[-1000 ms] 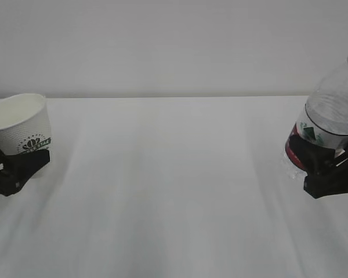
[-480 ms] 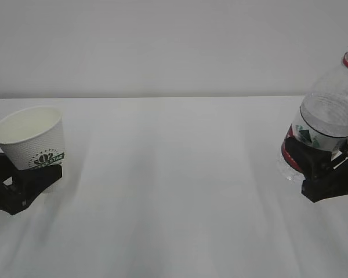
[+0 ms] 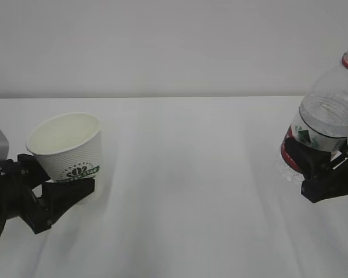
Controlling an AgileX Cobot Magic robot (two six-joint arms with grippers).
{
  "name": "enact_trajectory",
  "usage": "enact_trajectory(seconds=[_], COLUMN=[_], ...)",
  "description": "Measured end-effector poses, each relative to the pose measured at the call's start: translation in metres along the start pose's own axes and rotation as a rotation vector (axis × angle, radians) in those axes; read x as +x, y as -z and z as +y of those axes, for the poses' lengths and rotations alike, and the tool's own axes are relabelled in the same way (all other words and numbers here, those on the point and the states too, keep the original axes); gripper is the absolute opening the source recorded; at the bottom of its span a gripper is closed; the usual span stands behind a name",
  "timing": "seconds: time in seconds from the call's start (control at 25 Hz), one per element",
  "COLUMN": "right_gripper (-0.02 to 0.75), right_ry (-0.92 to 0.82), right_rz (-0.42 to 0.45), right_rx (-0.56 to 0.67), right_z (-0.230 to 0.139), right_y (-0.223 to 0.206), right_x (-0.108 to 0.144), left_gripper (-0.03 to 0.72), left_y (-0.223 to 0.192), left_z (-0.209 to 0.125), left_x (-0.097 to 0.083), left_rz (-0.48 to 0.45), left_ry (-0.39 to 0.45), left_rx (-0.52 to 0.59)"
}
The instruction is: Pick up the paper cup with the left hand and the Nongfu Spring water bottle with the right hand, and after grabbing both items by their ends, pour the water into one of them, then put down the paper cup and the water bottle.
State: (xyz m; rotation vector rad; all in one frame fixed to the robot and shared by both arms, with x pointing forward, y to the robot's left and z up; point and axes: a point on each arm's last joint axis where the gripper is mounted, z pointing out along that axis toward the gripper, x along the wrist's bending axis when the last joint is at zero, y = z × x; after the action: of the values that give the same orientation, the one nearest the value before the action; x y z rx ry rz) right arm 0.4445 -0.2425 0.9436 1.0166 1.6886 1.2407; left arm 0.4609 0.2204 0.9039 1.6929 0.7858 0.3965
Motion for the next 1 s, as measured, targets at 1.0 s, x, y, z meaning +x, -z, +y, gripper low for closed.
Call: enact_trajectory(seconds=[1.0], right_gripper=[0.495], right_ry=[-0.002], right_rz=[0.0], right_rx=[0.0], right_z=[0.0], right_y=[0.0], right_x=[0.0], left_gripper=[0.543], left_y=[-0.045], left_z=[0.02], left_x=[-0.068], left_rz=[-0.322], left_ry=[-0.152], left_rx=[-0.044])
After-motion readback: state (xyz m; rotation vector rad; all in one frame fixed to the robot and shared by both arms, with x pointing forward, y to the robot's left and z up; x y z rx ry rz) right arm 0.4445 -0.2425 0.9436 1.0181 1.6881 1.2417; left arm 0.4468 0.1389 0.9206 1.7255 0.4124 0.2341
